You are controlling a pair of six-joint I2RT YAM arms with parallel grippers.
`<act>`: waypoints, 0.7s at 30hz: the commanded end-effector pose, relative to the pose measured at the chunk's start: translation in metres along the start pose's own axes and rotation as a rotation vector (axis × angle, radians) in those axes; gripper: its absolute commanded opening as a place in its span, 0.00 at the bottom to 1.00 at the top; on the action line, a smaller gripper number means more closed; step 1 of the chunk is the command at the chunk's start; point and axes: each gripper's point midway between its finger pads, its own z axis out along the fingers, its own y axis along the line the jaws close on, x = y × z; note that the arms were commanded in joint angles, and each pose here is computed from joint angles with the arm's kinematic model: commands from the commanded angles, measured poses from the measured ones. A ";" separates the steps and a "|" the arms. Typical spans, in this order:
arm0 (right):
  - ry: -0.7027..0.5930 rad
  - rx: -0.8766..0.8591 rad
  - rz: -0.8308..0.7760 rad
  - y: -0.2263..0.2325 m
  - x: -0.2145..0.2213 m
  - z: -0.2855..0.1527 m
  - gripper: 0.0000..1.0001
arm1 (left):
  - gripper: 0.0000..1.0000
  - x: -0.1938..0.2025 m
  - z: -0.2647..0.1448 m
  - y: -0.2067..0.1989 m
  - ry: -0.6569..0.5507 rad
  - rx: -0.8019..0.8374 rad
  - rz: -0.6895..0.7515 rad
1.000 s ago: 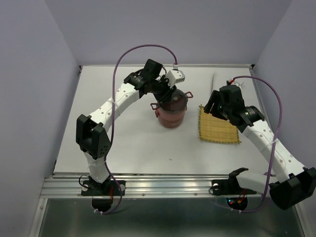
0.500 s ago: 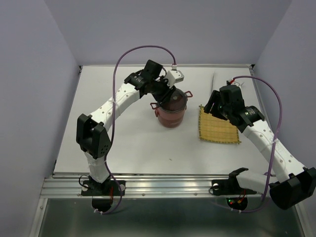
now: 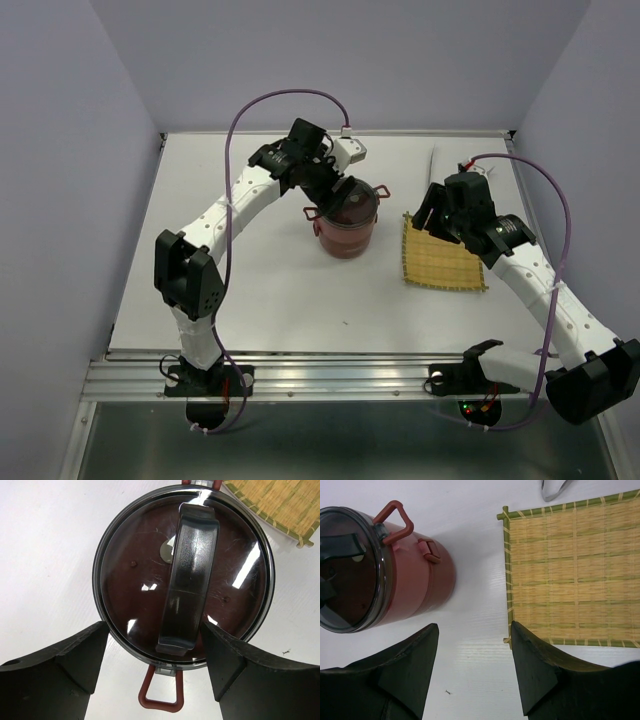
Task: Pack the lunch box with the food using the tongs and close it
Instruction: Place the box lid in the packing box, then close the fastener on the packing box.
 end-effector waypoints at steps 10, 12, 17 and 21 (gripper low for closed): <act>-0.038 -0.218 -0.105 0.075 -0.055 0.008 0.01 | 0.99 -0.066 -0.100 -0.002 -0.287 -0.133 0.015; 0.003 -0.228 -0.125 0.084 -0.052 0.024 0.01 | 0.99 -0.068 -0.118 0.001 -0.350 -0.185 -0.008; 0.006 -0.210 -0.155 0.097 -0.065 0.051 0.01 | 0.14 -0.052 -0.150 0.028 -0.502 -0.271 -0.240; 0.015 -0.162 -0.188 0.098 -0.071 0.074 0.01 | 0.00 -0.021 -0.137 0.024 -0.542 -0.231 -0.417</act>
